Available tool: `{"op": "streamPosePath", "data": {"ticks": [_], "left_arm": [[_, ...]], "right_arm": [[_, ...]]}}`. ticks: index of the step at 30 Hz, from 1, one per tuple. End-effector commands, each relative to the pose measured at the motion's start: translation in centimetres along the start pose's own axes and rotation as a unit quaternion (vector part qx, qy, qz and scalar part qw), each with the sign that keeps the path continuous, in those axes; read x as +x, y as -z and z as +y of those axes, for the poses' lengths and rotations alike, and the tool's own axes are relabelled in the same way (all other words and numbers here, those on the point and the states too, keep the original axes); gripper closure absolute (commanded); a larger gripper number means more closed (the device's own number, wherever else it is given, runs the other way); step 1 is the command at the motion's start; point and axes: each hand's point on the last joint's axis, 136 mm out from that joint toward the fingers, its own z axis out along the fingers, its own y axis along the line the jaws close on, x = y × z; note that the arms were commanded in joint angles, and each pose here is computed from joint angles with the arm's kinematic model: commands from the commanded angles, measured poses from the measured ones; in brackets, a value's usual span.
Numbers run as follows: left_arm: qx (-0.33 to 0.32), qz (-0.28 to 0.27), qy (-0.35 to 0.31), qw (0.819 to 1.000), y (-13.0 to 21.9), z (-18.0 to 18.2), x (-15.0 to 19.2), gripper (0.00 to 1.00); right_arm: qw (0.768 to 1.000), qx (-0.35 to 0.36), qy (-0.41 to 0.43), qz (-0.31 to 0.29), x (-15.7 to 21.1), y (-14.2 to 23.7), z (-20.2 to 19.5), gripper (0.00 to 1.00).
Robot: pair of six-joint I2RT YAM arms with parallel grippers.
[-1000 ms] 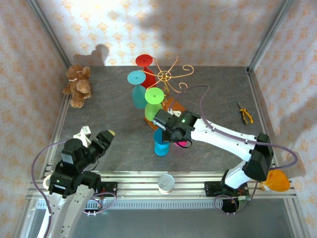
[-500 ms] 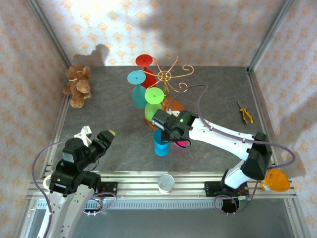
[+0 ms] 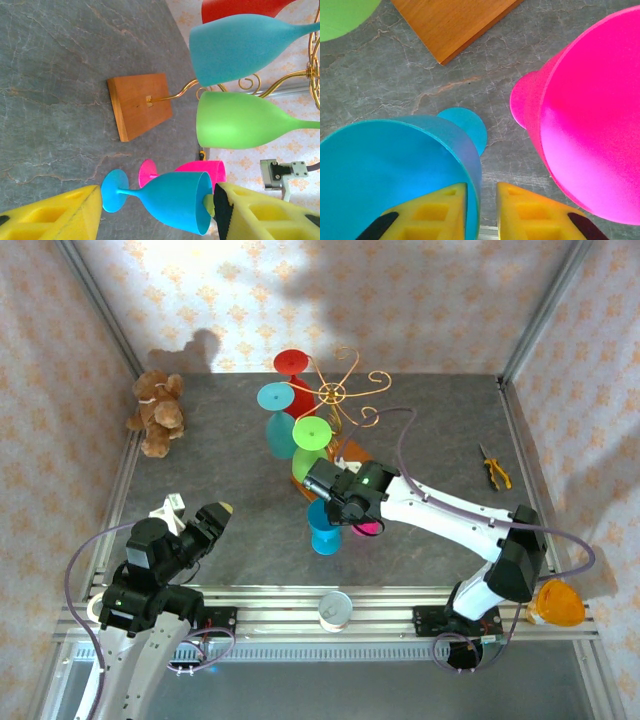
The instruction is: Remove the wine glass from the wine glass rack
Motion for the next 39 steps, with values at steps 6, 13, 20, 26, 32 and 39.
{"op": "streamPosePath", "data": {"ticks": [6,13,20,26,32,39], "left_arm": [[0.017,-0.018,-0.023,0.999,0.0,-0.9,-0.7,0.41],[0.020,-0.021,-0.023,0.999,0.3,-1.4,-0.9,0.41],[0.028,-0.019,-0.026,0.999,0.3,-3.0,-1.5,0.41],[0.028,-0.015,-0.043,0.999,0.1,-5.4,-2.5,0.41],[0.035,-0.007,-0.057,0.998,-0.9,-7.8,-3.5,0.41],[0.049,-0.036,-0.064,0.996,-0.9,-9.7,-5.1,0.39]], "right_arm": [[0.999,0.000,-0.011,-0.031,-1.6,2.6,-0.7,0.74],[0.997,-0.036,-0.031,-0.064,-2.8,5.9,-0.9,0.74],[0.982,-0.130,-0.086,-0.110,-4.6,11.1,-1.7,0.65],[0.937,-0.257,-0.166,-0.166,-7.8,15.4,-3.1,0.56],[0.883,-0.374,-0.198,-0.201,-11.4,19.0,-1.2,0.49],[0.871,-0.420,-0.185,-0.173,-13.1,18.5,2.4,0.53]]}}
